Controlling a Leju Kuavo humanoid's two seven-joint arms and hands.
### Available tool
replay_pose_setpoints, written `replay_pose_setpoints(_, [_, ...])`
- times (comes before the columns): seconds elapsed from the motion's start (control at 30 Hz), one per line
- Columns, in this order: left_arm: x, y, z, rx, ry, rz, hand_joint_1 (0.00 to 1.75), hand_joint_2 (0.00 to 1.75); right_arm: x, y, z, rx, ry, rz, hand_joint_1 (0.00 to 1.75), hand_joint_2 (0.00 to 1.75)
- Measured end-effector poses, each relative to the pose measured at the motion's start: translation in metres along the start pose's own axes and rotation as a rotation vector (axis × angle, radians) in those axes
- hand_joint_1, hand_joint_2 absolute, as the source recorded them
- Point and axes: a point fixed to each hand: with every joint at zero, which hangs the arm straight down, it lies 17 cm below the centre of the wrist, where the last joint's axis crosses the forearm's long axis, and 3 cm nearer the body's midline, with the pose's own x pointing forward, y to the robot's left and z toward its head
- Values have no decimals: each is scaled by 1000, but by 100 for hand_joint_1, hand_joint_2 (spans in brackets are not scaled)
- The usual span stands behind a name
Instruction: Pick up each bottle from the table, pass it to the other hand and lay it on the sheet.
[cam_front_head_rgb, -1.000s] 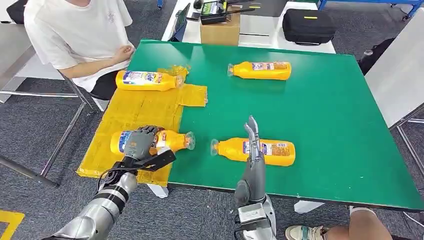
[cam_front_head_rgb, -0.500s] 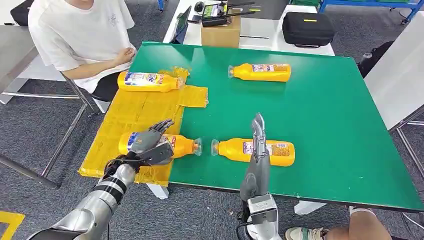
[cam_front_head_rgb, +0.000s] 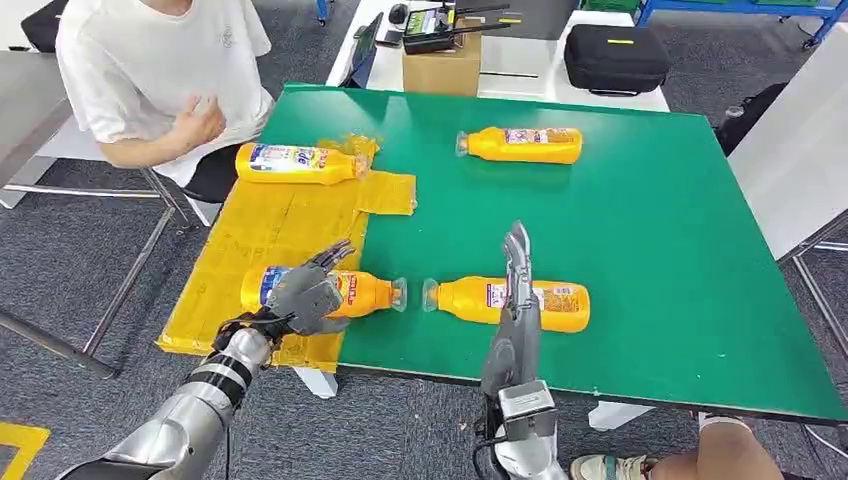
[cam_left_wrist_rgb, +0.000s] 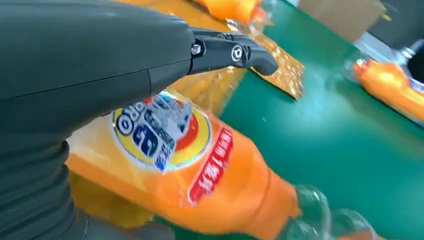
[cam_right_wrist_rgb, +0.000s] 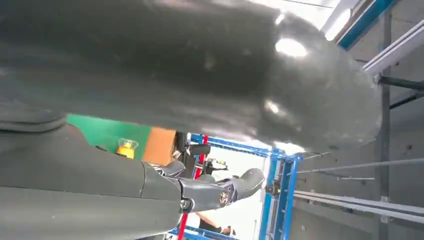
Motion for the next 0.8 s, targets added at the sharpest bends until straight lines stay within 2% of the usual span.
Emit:
replay_pose_setpoints(0.2, [7,4,6,23,-54,31,0,175,-3,-1,0,-2,4,9,0,0])
replay_pose_setpoints(0.3, [21,27,11,196,-98,117,0,175,-4,-2,3,5,-17,110,0,0])
replay_pose_setpoints(0.43, [66,90,24,549,-182,472,0,175,-35,7,24,136,17,321,0,0])
replay_pose_setpoints(0.5, [86,112,31,626,-227,540,0,175,-47,-1,31,144,45,354,0,0])
replay_pose_setpoints(0.63, [107,132,45,692,-296,560,0,175,-60,-9,38,146,73,385,0,0])
replay_pose_setpoints(0.67, [110,134,47,702,-310,570,0,175,-61,-10,38,149,76,390,0,175])
replay_pose_setpoints(0.7, [117,143,56,743,-359,617,0,175,-68,-12,41,158,98,429,0,175])
replay_pose_setpoints(0.8, [128,157,73,821,-424,657,0,175,-83,-19,48,181,143,500,0,175])
